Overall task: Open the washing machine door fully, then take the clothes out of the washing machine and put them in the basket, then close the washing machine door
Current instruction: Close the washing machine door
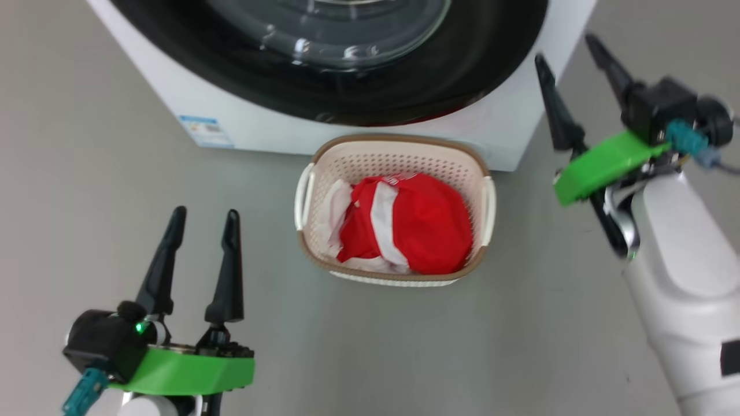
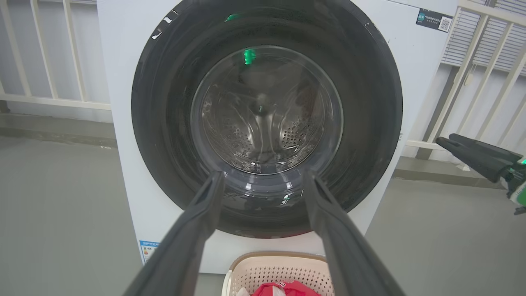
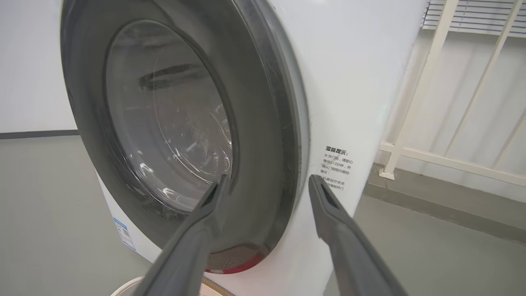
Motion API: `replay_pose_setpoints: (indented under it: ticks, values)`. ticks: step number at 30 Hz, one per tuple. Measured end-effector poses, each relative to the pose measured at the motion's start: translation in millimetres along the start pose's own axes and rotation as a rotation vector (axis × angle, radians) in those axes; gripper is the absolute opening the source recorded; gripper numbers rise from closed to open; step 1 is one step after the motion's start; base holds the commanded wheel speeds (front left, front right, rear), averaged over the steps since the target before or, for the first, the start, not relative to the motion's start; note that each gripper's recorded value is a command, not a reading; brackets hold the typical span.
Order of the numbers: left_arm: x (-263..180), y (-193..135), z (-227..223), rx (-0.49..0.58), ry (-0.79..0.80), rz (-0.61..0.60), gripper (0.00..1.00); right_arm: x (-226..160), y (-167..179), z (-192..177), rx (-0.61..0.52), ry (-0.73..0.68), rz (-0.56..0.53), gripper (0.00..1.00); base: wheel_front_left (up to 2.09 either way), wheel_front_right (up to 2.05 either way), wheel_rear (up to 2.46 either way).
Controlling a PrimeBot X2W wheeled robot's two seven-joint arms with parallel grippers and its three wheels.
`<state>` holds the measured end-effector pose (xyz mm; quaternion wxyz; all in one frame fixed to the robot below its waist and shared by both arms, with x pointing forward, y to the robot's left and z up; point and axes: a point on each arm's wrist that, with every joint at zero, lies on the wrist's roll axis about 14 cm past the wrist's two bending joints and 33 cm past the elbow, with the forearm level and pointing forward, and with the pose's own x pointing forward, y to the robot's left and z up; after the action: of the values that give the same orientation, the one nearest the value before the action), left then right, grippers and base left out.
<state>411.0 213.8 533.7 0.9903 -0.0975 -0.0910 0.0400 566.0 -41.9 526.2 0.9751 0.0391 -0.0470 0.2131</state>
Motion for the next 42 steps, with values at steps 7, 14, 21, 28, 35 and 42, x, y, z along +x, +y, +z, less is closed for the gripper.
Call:
replay_pose_setpoints:
  ticks: [7,14,21,28,35,42]
  values:
    - [-1.7,-16.5,0.3,-0.043,-0.005,-0.051,1.0,-49.3,-18.5,2.1,0.005,0.0,-0.08,1.0,0.0,0.0,0.0]
    - [-1.5,-27.8,4.2,-0.062,-0.017,-0.084,1.0,-90.4,-36.2,20.9,-0.007,-0.041,-0.158,1.0,0.0,0.0,0.0]
    - [-11.0,-31.9,4.1,-0.061,-0.007,-0.096,1.0,-130.8,-36.4,38.2,-0.034,-0.078,-0.188,1.0,0.0,0.0,0.0]
    - [-30.0,-36.3,4.5,-0.042,0.007,-0.12,1.0,-177.4,-41.8,48.5,-0.044,-0.101,-0.249,1.0,0.0,0.0,0.0]
    - [-42.2,-32.0,5.1,-0.04,0.013,-0.117,1.0,-206.2,-42.6,60.8,-0.038,-0.141,-0.288,1.0,0.0,0.0,0.0]
    - [-51.8,-30.1,11.0,-0.038,0.0,-0.121,1.0,-233.0,-43.4,68.5,-0.033,-0.173,-0.329,1.0,0.0,0.0,0.0]
